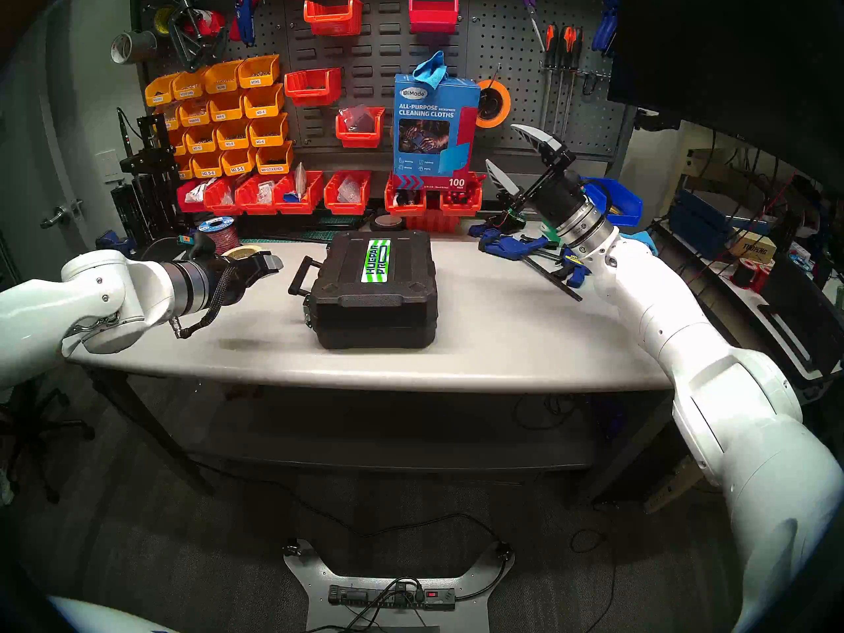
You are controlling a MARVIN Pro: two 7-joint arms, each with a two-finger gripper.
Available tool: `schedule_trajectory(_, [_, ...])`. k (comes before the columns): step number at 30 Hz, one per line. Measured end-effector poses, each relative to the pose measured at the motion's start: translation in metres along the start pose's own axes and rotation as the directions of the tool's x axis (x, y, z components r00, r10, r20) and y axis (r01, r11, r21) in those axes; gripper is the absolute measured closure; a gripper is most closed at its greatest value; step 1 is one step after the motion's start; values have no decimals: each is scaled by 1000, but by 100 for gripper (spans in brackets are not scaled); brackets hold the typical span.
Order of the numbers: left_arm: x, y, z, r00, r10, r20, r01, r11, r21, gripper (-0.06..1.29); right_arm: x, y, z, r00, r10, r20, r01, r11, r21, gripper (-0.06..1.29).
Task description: Open the tool box
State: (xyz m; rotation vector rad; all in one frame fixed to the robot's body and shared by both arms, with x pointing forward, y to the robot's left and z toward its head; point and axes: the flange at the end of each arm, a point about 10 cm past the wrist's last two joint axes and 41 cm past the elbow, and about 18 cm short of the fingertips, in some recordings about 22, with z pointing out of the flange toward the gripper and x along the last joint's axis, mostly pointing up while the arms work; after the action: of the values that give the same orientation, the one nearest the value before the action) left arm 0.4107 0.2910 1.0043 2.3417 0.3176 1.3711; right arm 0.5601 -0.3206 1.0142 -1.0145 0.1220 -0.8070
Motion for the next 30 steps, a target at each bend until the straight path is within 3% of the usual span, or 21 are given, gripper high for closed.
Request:
schedule_trajectory(14, [-6, 13, 16, 996, 51, 67, -47, 997, -65, -4, -4, 4, -10, 1000, 15, -11, -16, 1000, -3, -2])
schedule_trajectory(18, [-8, 26, 22, 994, 74, 81, -66, 993, -101, -4, -4, 2, -11, 1000, 6, -21, -6, 1000, 7, -2])
schedule_trajectory(30, [-12, 40, 34, 991, 94, 99, -81, 988, -128, -4, 3, -4, -17, 998, -33, -51, 34, 999, 12, -2])
